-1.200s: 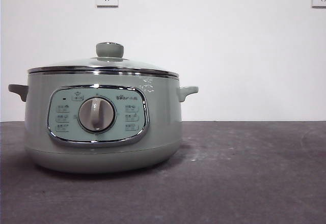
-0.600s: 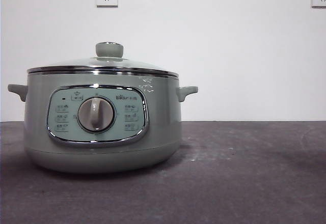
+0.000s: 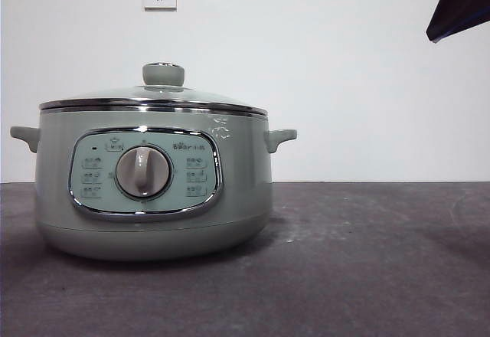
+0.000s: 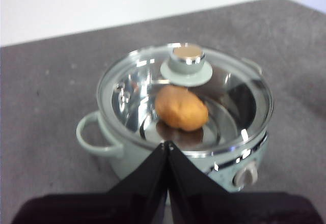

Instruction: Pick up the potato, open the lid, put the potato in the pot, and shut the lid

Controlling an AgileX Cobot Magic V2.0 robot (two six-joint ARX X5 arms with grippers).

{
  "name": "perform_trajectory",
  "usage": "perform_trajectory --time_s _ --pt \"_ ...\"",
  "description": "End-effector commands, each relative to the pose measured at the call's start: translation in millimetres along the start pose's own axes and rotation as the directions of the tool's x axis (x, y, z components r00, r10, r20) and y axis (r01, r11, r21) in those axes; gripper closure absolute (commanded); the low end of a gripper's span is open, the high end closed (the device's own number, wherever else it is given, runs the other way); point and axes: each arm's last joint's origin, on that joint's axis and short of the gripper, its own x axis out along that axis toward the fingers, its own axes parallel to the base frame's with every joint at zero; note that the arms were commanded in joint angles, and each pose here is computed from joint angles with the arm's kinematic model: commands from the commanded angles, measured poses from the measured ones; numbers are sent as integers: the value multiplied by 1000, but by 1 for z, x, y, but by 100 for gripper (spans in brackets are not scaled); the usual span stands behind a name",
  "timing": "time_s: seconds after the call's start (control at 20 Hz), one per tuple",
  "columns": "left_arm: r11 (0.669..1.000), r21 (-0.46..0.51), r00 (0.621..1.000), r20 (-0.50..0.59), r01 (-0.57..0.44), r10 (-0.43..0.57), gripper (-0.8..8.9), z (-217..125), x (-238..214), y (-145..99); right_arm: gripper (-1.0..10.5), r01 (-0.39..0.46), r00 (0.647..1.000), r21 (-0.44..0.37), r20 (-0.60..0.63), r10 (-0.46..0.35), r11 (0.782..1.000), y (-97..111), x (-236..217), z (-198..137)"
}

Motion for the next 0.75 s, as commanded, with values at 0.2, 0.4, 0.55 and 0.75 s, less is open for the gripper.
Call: perform_trajectory --time_s 0.2,0.4,0.55,0.75 --pt "1000 -1 998 -65 -2 2 817 -7 1 0 946 5 1000 14 2 -5 1000 -1 0 -1" --pt "998 59 998 -57 -4 8 817 -7 1 0 946 5 1000 14 2 -5 1000 -1 0 -1" --pt "995 84 999 8 -51 50 817 -5 -3 5 946 5 1000 14 2 -5 1000 -1 0 -1" --pt "983 37 980 94 -182 178 817 -25 5 17 946 5 1000 14 2 -5 1000 -1 0 -1"
